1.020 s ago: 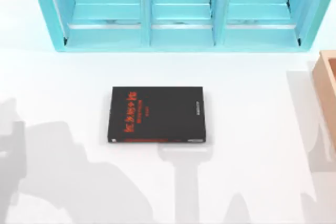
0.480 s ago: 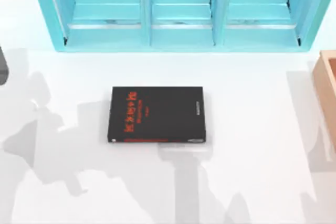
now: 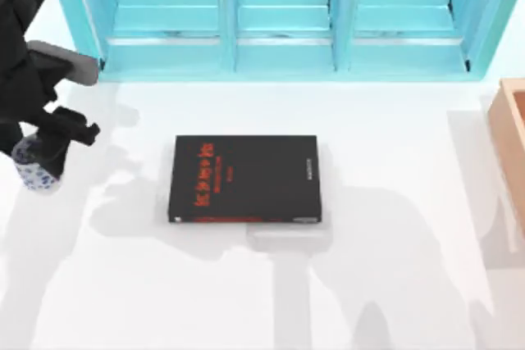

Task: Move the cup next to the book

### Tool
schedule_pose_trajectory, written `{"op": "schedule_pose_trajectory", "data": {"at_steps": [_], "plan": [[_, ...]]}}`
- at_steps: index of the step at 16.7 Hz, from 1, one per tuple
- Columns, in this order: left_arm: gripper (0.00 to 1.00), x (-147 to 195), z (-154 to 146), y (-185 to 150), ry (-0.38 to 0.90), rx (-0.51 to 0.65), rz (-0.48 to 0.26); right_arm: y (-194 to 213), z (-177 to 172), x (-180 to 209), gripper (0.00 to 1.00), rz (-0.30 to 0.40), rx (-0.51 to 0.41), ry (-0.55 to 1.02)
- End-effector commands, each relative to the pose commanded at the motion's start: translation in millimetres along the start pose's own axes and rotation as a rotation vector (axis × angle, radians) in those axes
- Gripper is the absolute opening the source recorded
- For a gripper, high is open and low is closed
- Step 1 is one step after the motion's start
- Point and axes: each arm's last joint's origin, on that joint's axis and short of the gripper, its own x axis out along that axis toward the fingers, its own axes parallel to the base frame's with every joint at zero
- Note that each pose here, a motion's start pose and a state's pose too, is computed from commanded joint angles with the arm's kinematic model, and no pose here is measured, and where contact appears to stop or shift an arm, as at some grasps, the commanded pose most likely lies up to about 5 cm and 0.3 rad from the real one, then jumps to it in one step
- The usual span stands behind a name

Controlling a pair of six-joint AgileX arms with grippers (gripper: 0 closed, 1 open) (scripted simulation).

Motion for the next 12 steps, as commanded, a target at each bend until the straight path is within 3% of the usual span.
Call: {"op": "schedule_pose_trajectory", "data": {"at_steps": [3,6,12], "plan": [[0.0,-8.7,13.5,-29.1,-0.018,-0.212,0.012,0.0,0.0,0.0,1.0,0.0,0.0,0.0],[0.0,-19.4,21.7,-53.2,-0.056,-0.35,0.021,0.0,0.0,0.0,1.0,0.0,0.0,0.0],[0.0,-28.7,25.8,-70.7,-0.094,-0.436,0.023,0.0,0.0,0.0,1.0,0.0,0.0,0.0]]}}
